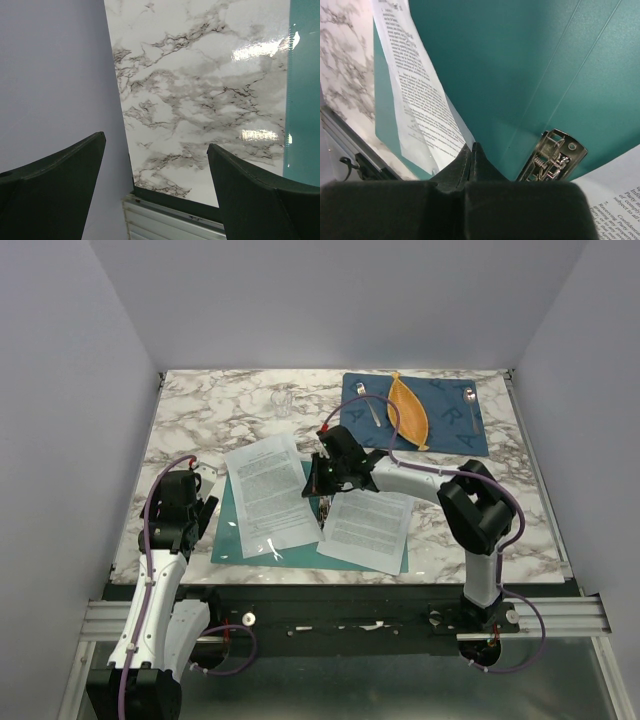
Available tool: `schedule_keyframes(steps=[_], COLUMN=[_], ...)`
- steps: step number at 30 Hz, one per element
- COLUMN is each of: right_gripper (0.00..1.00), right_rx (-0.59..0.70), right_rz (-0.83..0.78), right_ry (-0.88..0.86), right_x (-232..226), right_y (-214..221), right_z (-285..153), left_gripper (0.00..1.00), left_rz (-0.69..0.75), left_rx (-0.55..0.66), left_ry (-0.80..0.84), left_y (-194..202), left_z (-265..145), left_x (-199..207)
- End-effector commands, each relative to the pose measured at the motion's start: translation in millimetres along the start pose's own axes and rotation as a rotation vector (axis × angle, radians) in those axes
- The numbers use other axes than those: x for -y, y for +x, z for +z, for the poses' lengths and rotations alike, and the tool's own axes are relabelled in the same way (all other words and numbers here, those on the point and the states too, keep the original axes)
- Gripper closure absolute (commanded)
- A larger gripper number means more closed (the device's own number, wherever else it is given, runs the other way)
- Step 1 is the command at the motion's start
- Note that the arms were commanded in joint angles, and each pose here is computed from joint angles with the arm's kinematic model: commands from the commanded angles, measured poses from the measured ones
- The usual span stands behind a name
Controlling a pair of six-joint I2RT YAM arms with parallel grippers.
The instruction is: Put the files into the folder
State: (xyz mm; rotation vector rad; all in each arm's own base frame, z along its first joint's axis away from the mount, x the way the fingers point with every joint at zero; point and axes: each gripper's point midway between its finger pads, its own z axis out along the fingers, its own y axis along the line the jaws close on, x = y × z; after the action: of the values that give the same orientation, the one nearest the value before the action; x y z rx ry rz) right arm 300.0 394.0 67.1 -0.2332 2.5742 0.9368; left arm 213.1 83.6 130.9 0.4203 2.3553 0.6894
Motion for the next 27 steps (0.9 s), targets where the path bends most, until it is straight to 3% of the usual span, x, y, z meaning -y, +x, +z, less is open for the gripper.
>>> schedule_keyframes(steps=[1, 27], right_gripper=[0.99, 0.99], right_rx=[0.025, -0.031], right_rz=[0.068, 0.274], right_ry=[-0.022, 0.118], right_x=[-10, -10], right_y=[-9, 51], right_z=[7, 14], left_gripper=[0.01, 0.01], left_rz=[-0.005, -0.005], left_rx=[0.014, 0.021], left_ry=[-0.025, -0.029], left_y=[-6, -6], left_z=[-4, -6], left_x=[-8, -10])
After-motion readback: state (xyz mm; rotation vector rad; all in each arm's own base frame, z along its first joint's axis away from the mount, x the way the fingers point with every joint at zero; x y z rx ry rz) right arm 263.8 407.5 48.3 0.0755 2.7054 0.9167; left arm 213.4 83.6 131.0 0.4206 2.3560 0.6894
